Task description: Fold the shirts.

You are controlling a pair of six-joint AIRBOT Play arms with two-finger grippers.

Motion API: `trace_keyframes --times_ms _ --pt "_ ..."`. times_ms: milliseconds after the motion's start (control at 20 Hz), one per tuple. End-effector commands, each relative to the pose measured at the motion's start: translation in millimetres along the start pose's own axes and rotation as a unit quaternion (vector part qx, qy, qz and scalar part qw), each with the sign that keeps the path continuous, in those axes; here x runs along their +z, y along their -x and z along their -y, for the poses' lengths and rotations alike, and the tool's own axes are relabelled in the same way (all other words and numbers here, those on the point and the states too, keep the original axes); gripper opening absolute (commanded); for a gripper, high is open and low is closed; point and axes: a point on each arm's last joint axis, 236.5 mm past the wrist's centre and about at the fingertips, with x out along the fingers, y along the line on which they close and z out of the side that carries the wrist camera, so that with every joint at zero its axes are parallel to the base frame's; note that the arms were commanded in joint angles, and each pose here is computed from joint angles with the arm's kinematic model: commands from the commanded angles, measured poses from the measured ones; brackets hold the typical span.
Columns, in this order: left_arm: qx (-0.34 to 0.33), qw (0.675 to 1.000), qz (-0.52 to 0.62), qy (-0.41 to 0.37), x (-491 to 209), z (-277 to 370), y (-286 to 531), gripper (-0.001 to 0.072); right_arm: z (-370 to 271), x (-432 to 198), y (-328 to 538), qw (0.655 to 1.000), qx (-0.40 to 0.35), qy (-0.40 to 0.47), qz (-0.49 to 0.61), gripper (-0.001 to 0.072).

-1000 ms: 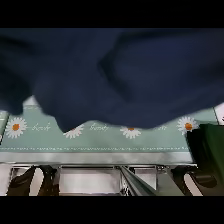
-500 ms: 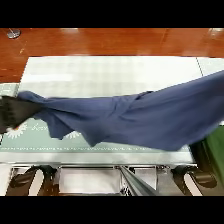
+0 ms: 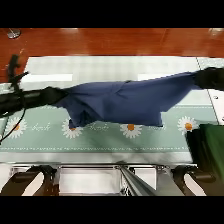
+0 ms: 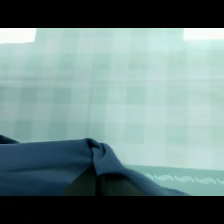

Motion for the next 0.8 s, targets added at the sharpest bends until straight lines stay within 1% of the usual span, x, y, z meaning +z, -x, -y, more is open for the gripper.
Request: trace_keyframes --times_ms 0,100,250,350,400,450,500,550,650,750 --pt "0.037 0.999 0.002 0.014 25 -35 -67 0.0035 10 6 -78 0.998 0.016 -0.057 -0.020 0.0024" --pt "0.039 0.999 -0.024 0.025 33 -48 -96 0.0035 16 11 -113 0.996 0.028 -0.082 -0.035 0.0024" --pt "0.039 0.998 -0.034 0.039 52 -60 -126 0.0035 21 18 -161 0.992 0.038 -0.107 -0.060 0.0025" --pt "0.032 0.997 -0.048 0.045 57 -60 -139 0.0035 20 23 -191 0.985 0.051 -0.152 -0.066 0.0025" --pt "0.025 0.997 -0.061 0.043 54 -57 -144 0.0051 14 25 -205 0.978 0.069 -0.183 -0.069 0.0026" --pt "0.016 0.996 -0.081 0.041 49 -52 -148 0.0311 5 26 -216 0.970 0.091 -0.211 -0.076 0.0153" --pt "0.006 0.994 -0.103 0.043 43 -47 -147 0.0694 0 25 -222 0.962 0.110 -0.234 -0.088 0.0533" --pt "0.003 0.990 -0.130 0.045 39 -48 -138 0.0703 -2 24 -221 0.958 0.123 -0.236 -0.105 0.0624" --pt "0.027 0.978 -0.193 0.068 33 -67 -99 0.0703 18 21 -201 0.960 0.123 -0.211 -0.138 0.0624" --pt "0.076 0.959 -0.256 0.099 14 -105 -48 0.0702 65 6 -165 0.964 0.085 -0.178 -0.179 0.0624"
